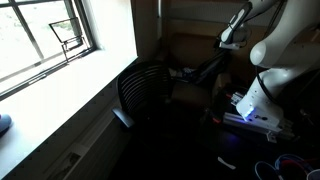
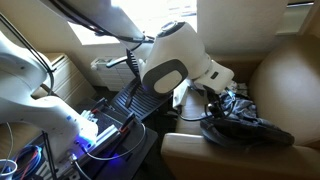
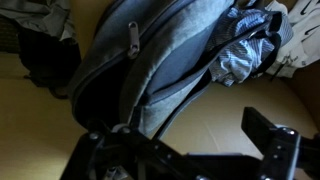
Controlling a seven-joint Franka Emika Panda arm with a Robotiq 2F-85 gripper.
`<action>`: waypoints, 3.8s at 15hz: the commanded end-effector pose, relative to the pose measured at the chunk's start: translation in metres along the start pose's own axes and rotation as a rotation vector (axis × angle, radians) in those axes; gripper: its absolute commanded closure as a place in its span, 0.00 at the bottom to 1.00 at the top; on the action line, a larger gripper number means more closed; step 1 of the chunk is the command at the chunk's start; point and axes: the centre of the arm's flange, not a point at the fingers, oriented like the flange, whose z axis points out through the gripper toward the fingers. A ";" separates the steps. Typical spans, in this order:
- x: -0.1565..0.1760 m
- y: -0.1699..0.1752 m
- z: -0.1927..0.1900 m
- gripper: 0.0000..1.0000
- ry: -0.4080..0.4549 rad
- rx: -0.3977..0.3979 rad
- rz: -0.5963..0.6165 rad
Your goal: Move the bag from the brown chair to the black chair
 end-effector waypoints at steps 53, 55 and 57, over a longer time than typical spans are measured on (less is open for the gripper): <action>0.151 -0.246 -0.450 0.97 0.592 0.829 -0.743; 0.150 -0.246 -0.421 0.99 0.543 0.760 -0.742; 0.133 -0.247 -0.395 0.99 0.505 0.604 -0.759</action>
